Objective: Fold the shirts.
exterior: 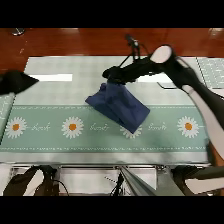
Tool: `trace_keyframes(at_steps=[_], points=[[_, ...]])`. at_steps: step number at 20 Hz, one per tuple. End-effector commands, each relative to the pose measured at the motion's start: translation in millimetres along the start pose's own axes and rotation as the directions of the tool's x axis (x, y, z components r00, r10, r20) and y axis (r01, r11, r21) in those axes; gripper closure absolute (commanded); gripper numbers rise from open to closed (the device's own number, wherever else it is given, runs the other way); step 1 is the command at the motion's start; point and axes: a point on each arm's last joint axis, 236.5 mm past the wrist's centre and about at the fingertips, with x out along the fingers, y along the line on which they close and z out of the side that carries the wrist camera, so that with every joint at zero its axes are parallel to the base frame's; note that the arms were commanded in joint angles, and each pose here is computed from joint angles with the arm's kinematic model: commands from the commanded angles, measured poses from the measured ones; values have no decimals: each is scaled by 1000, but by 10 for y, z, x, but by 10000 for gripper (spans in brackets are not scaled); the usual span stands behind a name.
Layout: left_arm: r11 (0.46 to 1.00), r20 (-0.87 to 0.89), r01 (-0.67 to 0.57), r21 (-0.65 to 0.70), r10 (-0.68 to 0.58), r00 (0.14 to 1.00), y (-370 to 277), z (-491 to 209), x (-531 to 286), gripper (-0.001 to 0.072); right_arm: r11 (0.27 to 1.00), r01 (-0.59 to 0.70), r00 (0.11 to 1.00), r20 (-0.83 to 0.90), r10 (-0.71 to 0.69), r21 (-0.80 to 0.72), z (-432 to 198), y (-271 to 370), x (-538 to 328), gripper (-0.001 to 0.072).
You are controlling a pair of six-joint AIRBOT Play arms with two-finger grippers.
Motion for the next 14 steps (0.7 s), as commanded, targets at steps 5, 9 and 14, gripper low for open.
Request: trace_keyframes(at_steps=[5,9,14], points=[[998,-16,-9,-58,8,1000,166,-646,302,681,990,-109,981,-149,121,91,-180,26,558,73],[996,-25,-17,-85,14,1000,245,-624,394,681,1000,-4,945,-326,8,12,-457,-245,-524,73],[996,-28,-17,-90,15,1000,252,-627,403,681,846,531,847,-32,-530,52,-669,-1148,-2240,73]])
